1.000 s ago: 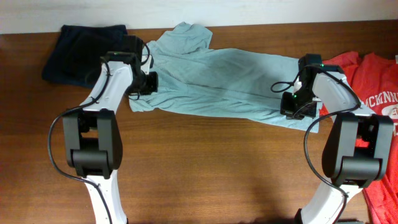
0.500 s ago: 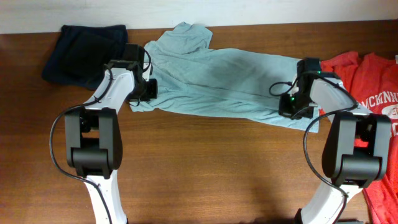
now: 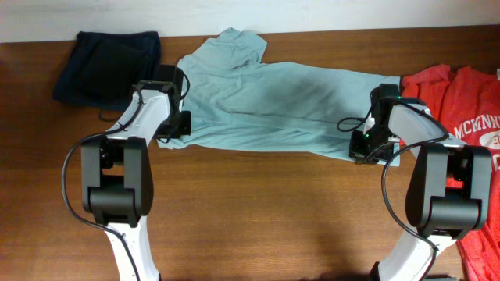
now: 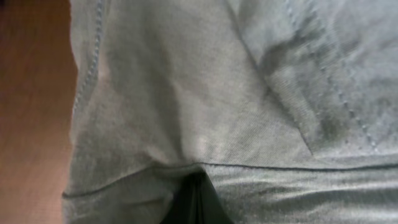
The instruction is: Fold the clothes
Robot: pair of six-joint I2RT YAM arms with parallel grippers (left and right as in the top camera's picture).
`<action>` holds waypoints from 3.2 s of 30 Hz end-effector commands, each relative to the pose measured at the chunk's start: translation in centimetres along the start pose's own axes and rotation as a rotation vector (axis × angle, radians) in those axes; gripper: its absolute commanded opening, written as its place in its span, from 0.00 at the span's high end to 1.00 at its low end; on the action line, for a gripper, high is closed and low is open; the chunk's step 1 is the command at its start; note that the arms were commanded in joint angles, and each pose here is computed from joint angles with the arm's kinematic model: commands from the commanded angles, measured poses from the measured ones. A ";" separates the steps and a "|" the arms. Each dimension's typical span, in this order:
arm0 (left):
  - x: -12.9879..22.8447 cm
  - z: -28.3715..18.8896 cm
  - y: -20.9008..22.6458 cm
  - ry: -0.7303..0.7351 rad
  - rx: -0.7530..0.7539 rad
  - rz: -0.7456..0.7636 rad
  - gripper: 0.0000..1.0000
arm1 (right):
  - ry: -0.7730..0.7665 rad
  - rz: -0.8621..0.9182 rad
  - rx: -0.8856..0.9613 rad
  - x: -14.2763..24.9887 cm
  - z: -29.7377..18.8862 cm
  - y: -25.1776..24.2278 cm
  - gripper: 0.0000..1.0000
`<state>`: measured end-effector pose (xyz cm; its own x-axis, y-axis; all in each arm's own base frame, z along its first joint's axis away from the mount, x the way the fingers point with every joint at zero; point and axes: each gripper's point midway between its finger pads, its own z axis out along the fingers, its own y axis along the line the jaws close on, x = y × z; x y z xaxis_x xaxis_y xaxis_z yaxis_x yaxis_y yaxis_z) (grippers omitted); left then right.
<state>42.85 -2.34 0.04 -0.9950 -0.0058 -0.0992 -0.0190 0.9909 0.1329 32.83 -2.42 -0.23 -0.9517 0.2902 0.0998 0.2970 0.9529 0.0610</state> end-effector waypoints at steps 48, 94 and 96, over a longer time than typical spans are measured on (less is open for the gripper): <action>-3.7 -6.2 -1.0 -0.169 0.152 -0.074 1.00 | -0.252 -0.054 0.230 -4.1 -0.7 -4.0 0.96; -4.0 -6.3 -0.9 -0.181 0.144 -0.054 0.01 | -0.364 -0.059 -0.068 -14.9 -8.4 -7.4 0.96; -4.0 -6.3 -0.9 -0.181 0.144 -0.054 0.01 | -0.337 -0.078 -0.095 -15.0 -6.8 -7.0 0.96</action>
<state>45.62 -4.19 4.96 -0.9690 -0.0469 -0.2426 -0.0465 0.9989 -0.0075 44.75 -15.59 5.78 -0.9254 0.2853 -0.2494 0.2744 0.9584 0.0782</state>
